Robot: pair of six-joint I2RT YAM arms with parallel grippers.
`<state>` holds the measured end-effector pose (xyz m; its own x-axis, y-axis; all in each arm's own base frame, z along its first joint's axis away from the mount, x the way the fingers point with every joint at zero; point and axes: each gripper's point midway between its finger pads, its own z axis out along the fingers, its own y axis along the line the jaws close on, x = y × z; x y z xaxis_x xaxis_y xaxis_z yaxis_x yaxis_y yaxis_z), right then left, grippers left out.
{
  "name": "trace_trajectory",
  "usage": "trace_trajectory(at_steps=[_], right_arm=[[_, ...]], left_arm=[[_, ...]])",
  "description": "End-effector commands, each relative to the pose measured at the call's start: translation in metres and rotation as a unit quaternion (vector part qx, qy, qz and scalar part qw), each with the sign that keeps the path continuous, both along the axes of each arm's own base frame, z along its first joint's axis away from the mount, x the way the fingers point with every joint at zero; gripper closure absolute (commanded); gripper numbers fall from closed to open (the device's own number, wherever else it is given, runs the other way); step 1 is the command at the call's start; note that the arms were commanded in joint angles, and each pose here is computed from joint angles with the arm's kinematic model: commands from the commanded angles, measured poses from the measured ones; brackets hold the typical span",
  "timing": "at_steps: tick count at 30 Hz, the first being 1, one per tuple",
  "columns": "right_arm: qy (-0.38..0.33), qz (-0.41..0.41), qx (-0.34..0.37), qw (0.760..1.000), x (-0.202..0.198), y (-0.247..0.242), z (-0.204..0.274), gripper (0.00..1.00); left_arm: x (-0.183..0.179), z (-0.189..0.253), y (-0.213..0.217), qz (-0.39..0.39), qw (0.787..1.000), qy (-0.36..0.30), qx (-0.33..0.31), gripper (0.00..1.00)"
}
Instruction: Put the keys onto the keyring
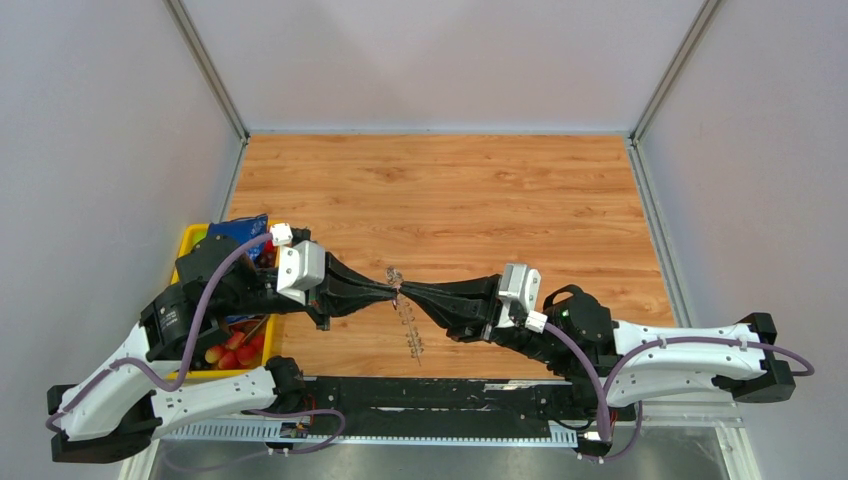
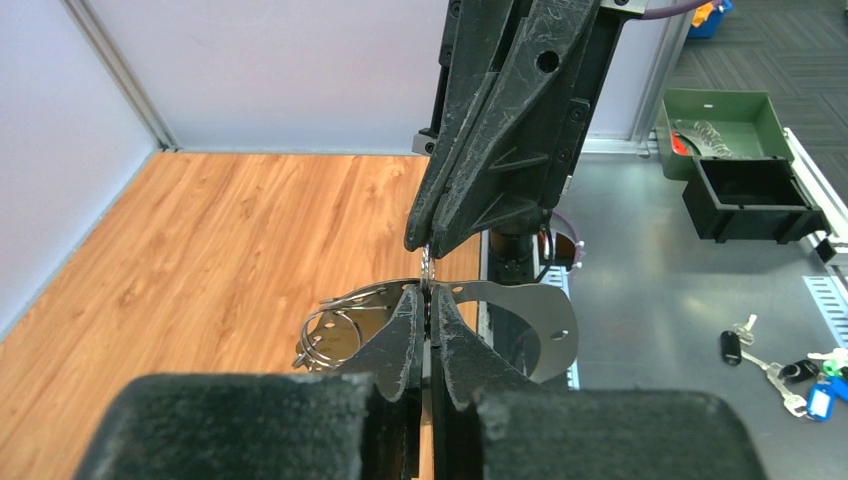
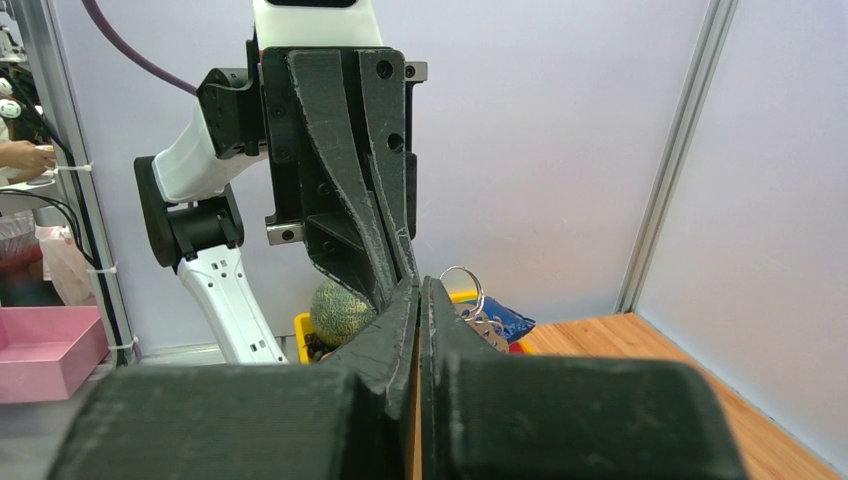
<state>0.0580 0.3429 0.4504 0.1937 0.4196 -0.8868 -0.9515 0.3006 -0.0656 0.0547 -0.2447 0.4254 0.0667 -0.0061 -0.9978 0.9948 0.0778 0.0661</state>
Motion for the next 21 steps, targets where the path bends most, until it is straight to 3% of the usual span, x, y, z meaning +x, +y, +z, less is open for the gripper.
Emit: trace_trajectory(at_steps=[1,6,11,21], right_arm=[[-0.006,0.006,0.053,0.999,-0.004,-0.015,0.038,1.0],[0.002,0.001,0.021,1.0,-0.002,-0.015,0.03,1.0],[0.009,0.0,-0.043,0.999,-0.001,-0.02,0.017,0.79],[0.022,0.013,-0.191,0.981,-0.007,-0.043,-0.028,0.54]], left_arm=[[-0.006,0.006,-0.006,-0.023,1.0,-0.003,-0.006,1.0],[-0.005,0.004,-0.002,-0.018,1.0,-0.002,0.003,1.0],[-0.003,0.001,0.001,-0.009,1.0,0.005,0.026,1.0],[-0.011,-0.031,-0.002,-0.042,0.991,0.045,0.12,1.0]])
